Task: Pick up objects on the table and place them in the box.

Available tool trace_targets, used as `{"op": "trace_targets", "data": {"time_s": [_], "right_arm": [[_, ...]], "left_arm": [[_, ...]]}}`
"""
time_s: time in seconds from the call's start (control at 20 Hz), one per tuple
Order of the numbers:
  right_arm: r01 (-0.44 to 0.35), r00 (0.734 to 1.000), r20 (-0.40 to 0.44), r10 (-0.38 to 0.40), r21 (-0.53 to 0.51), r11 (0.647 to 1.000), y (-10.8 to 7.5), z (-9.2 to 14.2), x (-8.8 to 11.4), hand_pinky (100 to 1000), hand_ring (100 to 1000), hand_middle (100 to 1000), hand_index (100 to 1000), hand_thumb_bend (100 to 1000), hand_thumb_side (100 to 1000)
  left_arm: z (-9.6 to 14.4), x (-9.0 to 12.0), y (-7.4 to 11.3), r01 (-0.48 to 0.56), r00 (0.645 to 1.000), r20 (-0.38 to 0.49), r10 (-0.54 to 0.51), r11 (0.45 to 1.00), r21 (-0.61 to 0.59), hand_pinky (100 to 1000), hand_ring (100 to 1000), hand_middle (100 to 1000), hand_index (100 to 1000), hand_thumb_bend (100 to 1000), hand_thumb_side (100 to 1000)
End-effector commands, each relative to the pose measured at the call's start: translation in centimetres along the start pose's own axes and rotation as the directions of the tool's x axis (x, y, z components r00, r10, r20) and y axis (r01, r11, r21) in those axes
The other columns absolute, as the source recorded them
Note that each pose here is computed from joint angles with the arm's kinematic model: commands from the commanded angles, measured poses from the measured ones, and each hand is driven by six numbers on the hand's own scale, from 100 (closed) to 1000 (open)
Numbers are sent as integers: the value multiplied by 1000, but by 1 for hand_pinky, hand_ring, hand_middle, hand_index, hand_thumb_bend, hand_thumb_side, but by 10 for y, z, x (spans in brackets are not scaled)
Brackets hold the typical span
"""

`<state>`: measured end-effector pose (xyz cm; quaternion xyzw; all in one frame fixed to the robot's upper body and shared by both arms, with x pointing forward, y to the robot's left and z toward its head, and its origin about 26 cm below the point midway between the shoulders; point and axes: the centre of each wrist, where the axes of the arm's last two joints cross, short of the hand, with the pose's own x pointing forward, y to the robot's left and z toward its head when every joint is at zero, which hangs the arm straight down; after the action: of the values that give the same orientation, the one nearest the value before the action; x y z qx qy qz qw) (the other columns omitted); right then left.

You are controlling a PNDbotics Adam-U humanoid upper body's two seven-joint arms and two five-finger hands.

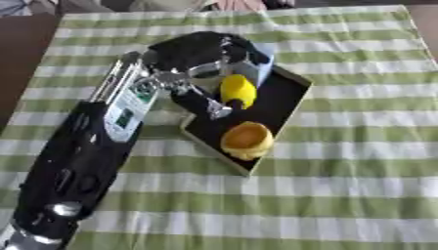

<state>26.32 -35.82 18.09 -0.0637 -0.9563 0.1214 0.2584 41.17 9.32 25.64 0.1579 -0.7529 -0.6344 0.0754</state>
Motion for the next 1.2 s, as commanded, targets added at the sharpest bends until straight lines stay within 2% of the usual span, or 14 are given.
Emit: {"op": "trace_targets", "data": {"time_s": [0.05,0.3,0.55,0.75,0.85,0.9,1.05,1.2], "right_arm": [[-18,999,29,18,15,1000,-6,-8,6,945,819,518,788,100,470],[-19,999,44,19,-2,1000,-7,-7,6,944,819,520,787,100,470],[-18,998,68,20,-25,1000,-9,-8,7,942,818,523,788,100,470],[-16,996,92,20,-46,999,-9,-9,7,941,818,526,787,100,470],[-12,995,102,17,-57,998,-9,-9,7,941,817,527,787,100,470],[-9,994,107,16,-63,998,-9,-10,7,940,817,528,787,100,470],[0,992,123,10,-76,997,-9,-10,7,939,817,529,787,100,470],[10,991,135,2,-87,996,-8,-11,6,939,816,531,787,100,470]], "left_arm": [[23,-4,27,0,1000,-29,3,993,116,819,869,735,904,100,100],[84,-15,47,-39,991,-111,77,951,307,761,838,716,881,100,100],[156,-22,61,-17,960,-231,155,862,507,756,832,720,866,100,189],[221,-20,73,87,917,-339,211,724,684,737,817,708,857,100,310],[240,-15,78,126,907,-351,234,645,754,735,816,709,855,100,292],[247,-12,81,143,905,-349,244,597,789,732,813,705,853,100,318],[260,-1,90,178,910,-322,262,455,873,731,809,701,850,100,297],[266,10,94,195,917,-289,273,323,926,731,808,700,852,100,330]]}}
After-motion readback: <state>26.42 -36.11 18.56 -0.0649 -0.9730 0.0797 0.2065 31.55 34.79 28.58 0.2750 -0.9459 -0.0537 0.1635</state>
